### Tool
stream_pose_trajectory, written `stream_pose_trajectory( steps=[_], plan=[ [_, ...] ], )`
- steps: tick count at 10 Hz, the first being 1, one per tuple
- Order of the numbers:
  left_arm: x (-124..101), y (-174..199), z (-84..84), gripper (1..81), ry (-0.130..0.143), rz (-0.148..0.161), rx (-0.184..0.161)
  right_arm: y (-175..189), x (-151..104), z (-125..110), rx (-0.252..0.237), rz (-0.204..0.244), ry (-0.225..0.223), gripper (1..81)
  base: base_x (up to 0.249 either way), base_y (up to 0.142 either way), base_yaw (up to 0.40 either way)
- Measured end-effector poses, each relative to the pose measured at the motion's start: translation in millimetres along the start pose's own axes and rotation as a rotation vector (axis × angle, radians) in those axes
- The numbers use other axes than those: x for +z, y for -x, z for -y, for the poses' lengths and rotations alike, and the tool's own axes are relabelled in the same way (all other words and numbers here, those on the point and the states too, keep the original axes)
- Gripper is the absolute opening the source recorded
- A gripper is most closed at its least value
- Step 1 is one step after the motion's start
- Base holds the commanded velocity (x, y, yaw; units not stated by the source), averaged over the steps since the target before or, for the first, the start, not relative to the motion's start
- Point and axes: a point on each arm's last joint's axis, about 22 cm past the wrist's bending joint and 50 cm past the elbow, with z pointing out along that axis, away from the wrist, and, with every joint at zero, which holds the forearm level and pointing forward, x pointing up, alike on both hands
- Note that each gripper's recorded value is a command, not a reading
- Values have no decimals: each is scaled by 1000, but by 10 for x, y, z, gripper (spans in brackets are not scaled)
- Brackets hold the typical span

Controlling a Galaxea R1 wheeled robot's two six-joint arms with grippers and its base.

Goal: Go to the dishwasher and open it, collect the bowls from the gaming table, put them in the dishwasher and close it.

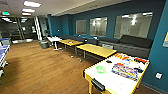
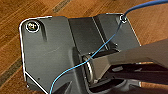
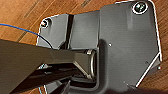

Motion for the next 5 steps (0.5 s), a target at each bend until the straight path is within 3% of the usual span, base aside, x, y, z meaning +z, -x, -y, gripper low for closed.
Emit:
stream_pose_trajectory(
  steps=[5],
  plan=[
    [7,-16,-17,811,2,-2,0,-1,4,9,0,0,0,811,145,68,0]
  ],
)
